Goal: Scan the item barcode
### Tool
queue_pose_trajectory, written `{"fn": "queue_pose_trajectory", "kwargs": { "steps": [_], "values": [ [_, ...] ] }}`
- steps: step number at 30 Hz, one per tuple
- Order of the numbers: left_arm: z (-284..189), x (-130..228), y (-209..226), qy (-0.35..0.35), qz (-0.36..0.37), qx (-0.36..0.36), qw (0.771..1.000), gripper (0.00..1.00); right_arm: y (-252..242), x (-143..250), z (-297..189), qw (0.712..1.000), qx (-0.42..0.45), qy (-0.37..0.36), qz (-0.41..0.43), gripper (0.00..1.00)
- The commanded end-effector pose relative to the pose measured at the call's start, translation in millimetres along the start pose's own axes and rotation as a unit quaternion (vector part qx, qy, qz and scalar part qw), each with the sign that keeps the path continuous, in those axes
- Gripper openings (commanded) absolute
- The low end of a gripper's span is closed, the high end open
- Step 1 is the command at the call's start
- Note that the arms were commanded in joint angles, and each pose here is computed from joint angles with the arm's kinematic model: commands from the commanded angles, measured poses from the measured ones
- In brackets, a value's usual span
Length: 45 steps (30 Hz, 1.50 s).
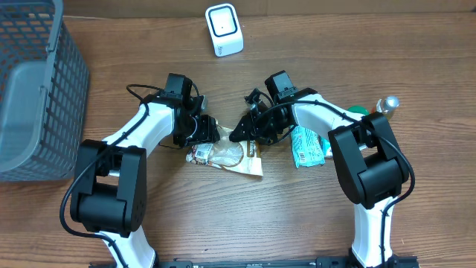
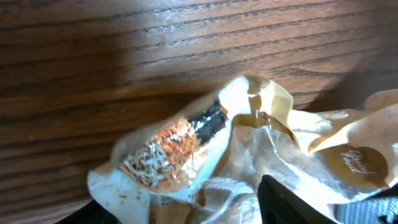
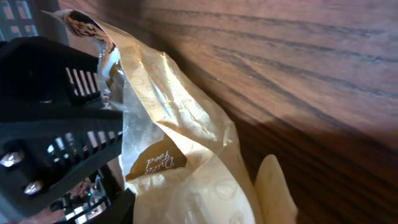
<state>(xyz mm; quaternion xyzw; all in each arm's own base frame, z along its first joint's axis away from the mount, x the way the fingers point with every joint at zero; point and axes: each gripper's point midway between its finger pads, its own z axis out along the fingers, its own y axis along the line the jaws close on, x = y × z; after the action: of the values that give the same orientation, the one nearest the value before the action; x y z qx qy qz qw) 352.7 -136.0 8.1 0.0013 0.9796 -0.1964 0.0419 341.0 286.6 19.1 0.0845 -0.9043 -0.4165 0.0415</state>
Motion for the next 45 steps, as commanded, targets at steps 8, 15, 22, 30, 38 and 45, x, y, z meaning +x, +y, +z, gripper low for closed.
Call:
{"fn": "queue_pose_trajectory", "kwargs": {
  "steps": [8, 15, 22, 30, 38, 45],
  "values": [
    [15, 17, 19, 0.027, -0.011, -0.036, 0.999, 0.68, -20, -3, 6, 0.999, 0.053, -0.011, -0.001, 0.34],
    [14, 17, 20, 0.028, -0.013, -0.034, 0.999, 1.00, -22, -1, 6, 0.998, 0.056, -0.008, -0.005, 0.34],
    [-12, -11, 28, -0.004, -0.033, -0.031, 0.999, 0.99, -26, -2, 6, 0.998, 0.068, -0.010, -0.013, 0.34],
    [-63, -62, 49, -0.065, -0.057, -0.035, 0.996, 0.99, -32, -3, 5, 0.996, 0.087, -0.014, -0.012, 0.34],
    [-78, -76, 84, -0.098, -0.081, -0.075, 0.989, 0.99, -33, -2, 4, 0.996, 0.089, -0.014, -0.011, 0.34],
    [-78, -76, 84, -0.098, -0.081, -0.076, 0.989, 0.99, -33, -2, 4, 0.996, 0.089, -0.013, -0.011, 0.44]
  ]
}}
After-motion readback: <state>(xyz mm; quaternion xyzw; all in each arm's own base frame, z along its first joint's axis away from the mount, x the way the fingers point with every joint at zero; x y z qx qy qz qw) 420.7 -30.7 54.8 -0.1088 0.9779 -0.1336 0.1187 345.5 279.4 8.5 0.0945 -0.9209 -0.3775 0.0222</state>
